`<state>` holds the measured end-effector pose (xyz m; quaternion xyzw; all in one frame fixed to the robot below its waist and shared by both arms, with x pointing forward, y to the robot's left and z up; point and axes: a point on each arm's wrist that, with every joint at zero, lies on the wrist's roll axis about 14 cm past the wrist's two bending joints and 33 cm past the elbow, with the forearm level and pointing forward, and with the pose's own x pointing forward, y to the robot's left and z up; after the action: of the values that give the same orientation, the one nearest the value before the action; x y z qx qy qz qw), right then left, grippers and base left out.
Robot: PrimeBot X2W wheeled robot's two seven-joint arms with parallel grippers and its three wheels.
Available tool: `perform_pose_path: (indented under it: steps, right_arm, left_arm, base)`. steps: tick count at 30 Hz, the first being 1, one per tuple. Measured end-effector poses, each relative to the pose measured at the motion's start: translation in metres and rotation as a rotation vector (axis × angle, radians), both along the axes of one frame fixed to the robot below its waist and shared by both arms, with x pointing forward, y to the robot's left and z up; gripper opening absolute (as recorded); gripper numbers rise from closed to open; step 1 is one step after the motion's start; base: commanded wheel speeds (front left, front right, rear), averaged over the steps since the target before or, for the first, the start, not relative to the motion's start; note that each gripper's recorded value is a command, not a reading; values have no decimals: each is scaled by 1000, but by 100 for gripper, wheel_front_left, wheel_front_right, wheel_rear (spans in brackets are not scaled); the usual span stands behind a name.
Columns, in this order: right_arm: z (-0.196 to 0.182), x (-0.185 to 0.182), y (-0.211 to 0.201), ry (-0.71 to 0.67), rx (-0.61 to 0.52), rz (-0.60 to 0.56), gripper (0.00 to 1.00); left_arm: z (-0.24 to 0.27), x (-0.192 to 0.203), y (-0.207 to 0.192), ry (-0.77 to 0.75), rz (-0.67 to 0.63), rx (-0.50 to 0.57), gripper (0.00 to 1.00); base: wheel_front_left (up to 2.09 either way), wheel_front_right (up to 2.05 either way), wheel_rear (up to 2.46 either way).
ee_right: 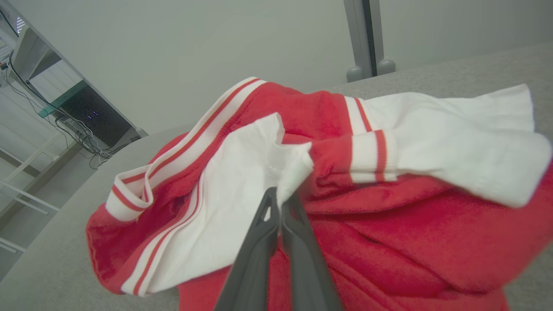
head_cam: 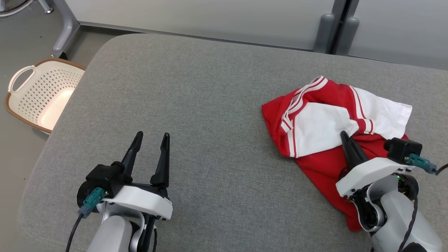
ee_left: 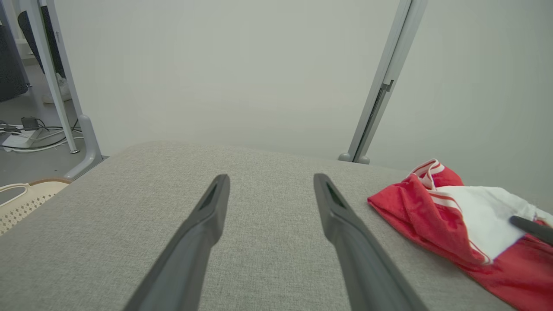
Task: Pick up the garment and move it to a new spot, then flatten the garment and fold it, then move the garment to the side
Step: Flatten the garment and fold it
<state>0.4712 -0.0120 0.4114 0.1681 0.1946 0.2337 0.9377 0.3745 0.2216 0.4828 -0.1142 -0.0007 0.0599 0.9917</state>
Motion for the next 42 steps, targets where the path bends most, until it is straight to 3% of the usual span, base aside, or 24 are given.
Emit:
perform_pose_path:
  steps: [14,22,23,25,28,32,42]
  right_arm:
    - [61,-18,46,-141,96,129,0]
    - [78,-60,101,-168,85,336,0]
    - [77,-68,109,-165,75,373,4]
    - [70,-80,119,-156,37,432,100]
    - [50,-87,117,-139,-57,478,100]
    - [48,-74,102,-144,-58,417,100]
    - [71,-25,6,-290,-88,114,100]
  left_arm:
    - [12,-19,11,-36,48,-11,100]
    - [16,-26,14,-52,60,-15,100]
    - [16,-27,14,-51,62,-16,100]
    - [16,-28,15,-52,65,-15,100]
    - [15,-30,15,-49,67,-17,100]
    - [13,-32,15,-43,66,-19,100]
    - [20,-22,-3,-72,10,-25,100]
  base:
    - [0,0,0]
    - [0,0,0]
    - [0,0,0]
    - [0,0,0]
    - [0,0,0]
    - [0,0,0]
    - [0,0,0]
